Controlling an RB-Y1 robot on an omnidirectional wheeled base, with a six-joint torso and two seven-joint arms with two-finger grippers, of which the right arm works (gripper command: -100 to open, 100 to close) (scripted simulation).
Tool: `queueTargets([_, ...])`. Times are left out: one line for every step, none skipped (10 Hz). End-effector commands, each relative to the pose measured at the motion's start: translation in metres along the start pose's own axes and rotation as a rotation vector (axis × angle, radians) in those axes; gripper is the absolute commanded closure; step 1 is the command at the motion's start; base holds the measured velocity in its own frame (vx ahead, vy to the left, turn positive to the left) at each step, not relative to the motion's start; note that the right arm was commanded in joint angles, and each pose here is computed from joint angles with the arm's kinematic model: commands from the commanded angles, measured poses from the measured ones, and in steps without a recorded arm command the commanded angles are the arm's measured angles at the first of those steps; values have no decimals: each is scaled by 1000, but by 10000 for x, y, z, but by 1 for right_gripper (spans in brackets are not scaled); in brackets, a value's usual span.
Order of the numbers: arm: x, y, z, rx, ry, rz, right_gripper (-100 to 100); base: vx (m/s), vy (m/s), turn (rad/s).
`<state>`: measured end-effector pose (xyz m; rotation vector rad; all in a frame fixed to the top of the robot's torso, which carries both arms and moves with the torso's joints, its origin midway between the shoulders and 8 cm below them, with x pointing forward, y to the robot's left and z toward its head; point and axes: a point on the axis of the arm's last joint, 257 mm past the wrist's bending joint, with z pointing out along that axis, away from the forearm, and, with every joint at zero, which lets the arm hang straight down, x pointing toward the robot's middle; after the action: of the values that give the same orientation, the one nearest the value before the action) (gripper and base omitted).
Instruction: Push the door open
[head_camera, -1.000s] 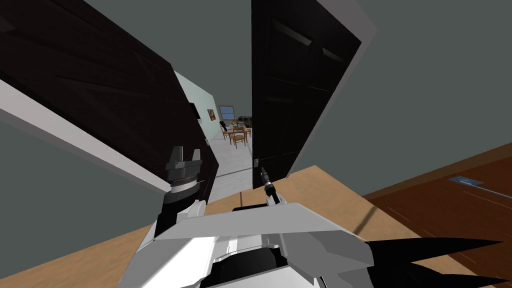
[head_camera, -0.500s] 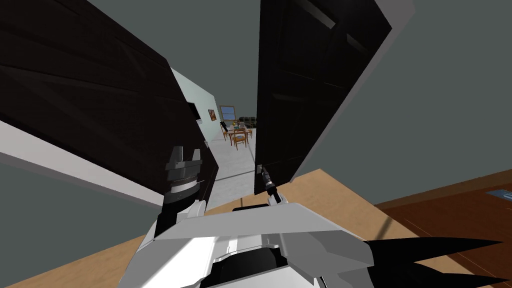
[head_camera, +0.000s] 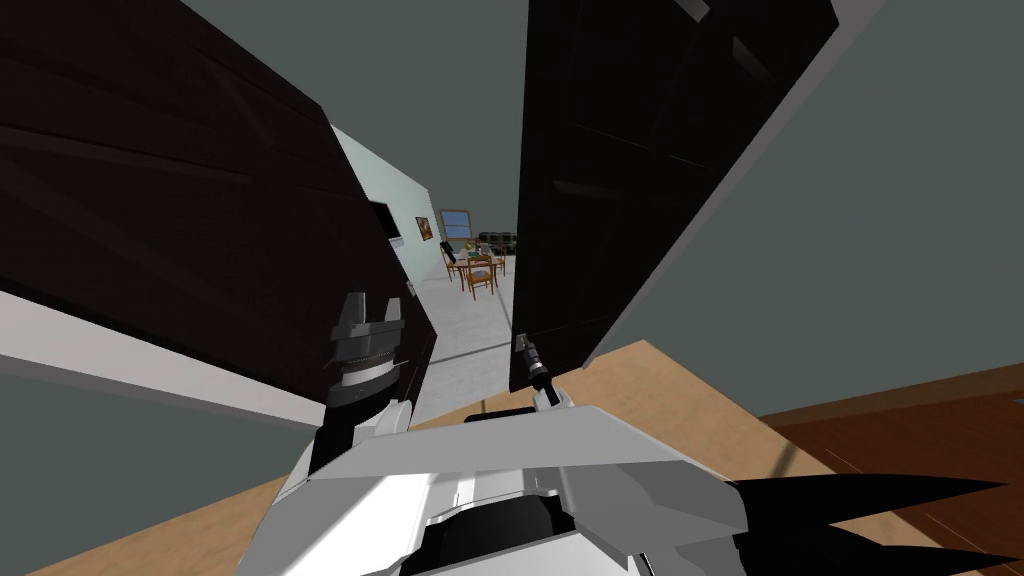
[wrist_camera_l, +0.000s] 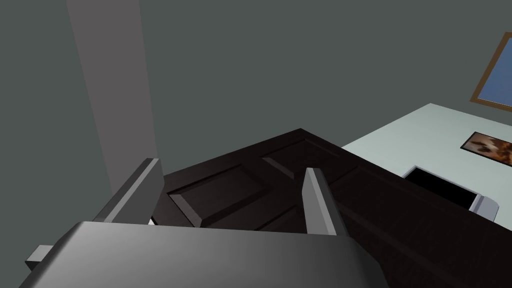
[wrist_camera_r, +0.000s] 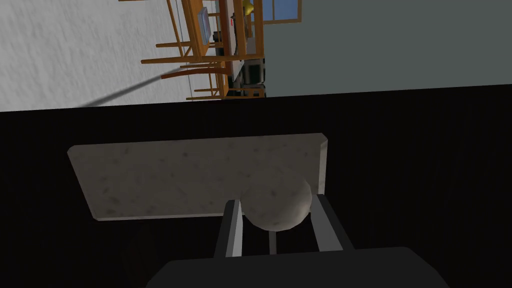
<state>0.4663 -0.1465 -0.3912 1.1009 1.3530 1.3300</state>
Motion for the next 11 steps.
queueTargets([3,-12,-10,3,0,0,100,-18,-7,3])
queueTargets([3,-12,-10,3,0,0,100,-11,-3,-2])
queueTargets([3,-12,-10,3,0,0,100,-7,0,-3])
queueTargets([3,-12,-10,3,0,0,100,0,0,0])
queueTargets([-122,-36,-27,9,-16,-12,100,102,55,-21])
queueTargets([-149,-37,-29,9,-19,-15,100,138,51,-35])
queueTargets([-219,-39,-34,10,-29,-20,100,155,63,-23])
queueTargets([-291,-41,-40,10,-40,-26,100,205,73,-48])
queueTargets([-373,-42,-46,11,-53,-32,100,203,66,-62])
queueTargets([-455,-41,-53,11,-66,-37,100,201,72,-67])
queueTargets([-434,-53,-67,12,-54,-40,-100,-4,51,-43])
